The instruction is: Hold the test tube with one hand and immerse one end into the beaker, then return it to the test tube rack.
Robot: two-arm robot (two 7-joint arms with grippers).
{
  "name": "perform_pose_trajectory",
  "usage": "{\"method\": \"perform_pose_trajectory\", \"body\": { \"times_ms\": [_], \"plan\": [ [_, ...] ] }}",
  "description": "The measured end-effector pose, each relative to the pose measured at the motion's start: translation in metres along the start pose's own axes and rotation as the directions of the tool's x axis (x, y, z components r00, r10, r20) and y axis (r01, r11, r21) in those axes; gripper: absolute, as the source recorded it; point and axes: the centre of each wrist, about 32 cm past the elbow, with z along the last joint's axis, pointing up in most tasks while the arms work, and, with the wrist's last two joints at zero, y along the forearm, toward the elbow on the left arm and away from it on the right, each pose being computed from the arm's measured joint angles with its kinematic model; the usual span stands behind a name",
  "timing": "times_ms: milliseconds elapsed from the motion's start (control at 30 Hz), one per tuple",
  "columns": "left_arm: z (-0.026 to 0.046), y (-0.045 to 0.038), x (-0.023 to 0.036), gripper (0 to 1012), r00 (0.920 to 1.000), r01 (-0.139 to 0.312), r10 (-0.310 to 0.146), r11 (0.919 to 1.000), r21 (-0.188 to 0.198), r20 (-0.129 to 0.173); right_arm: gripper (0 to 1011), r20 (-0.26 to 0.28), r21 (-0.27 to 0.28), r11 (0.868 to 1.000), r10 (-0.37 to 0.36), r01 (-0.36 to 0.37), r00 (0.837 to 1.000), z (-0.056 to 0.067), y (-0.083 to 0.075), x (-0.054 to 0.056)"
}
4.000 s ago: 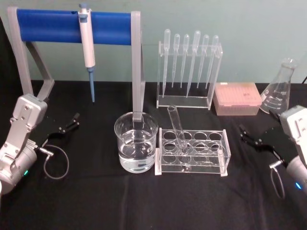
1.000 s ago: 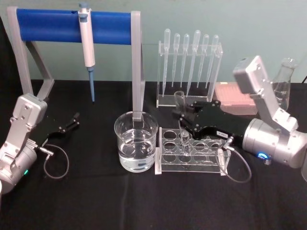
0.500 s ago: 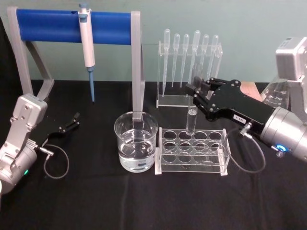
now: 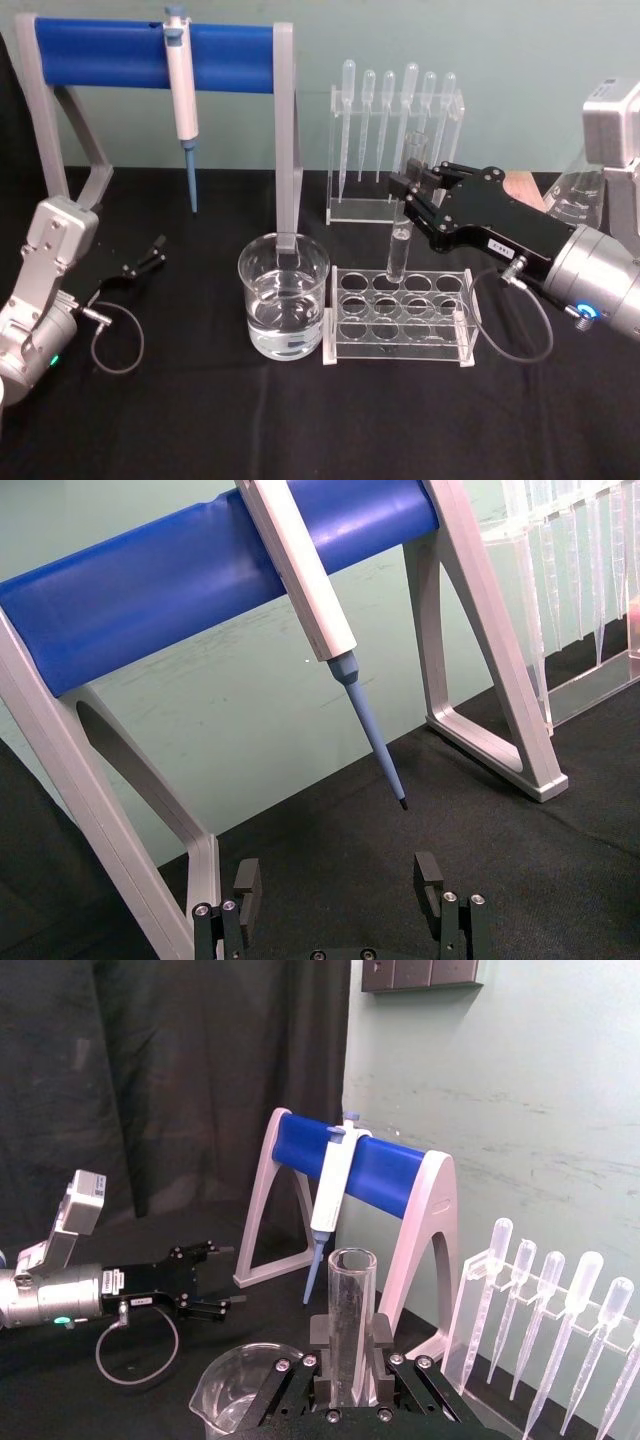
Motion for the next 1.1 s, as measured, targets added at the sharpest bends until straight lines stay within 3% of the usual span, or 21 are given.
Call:
{"method": "perform_pose_trajectory", "body": {
  "times_ms": [1100],
  "plan": [
    [0.0000, 0.0000, 0.0000, 1000, 1.0000, 0.000, 0.000, 1.0000, 0.000, 0.000, 224, 0.005, -0.001, 1.000, 0.003, -0.003, 1.000, 0.0008, 0.0001, 0.0000]
  ]
}}
